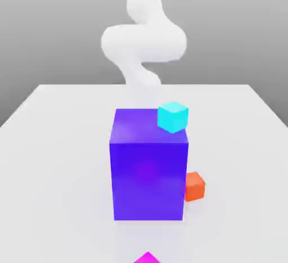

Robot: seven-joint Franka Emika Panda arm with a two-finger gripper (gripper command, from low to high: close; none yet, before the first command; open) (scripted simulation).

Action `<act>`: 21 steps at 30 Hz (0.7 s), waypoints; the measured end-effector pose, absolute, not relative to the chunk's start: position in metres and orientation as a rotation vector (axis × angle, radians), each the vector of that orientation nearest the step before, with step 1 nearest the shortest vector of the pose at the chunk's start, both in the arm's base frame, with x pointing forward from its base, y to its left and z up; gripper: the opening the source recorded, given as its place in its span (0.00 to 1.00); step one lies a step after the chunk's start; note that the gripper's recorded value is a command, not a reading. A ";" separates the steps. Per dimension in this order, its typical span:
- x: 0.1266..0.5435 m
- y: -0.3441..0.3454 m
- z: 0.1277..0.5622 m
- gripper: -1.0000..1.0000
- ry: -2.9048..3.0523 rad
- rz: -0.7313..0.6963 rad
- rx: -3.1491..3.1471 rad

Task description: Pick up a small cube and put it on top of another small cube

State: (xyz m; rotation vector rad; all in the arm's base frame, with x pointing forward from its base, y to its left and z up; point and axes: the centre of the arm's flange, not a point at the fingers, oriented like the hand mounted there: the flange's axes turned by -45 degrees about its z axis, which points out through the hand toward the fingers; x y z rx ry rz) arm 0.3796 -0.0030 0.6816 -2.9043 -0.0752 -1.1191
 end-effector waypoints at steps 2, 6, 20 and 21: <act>0.406 -0.004 0.655 0.50 -0.154 -1.035 -2.914; 0.451 -0.003 0.598 0.50 -0.296 -0.882 -2.927; 0.539 0.015 0.367 0.50 -0.763 -0.383 -2.939; 0.541 0.016 0.350 0.50 -0.795 -0.349 -2.940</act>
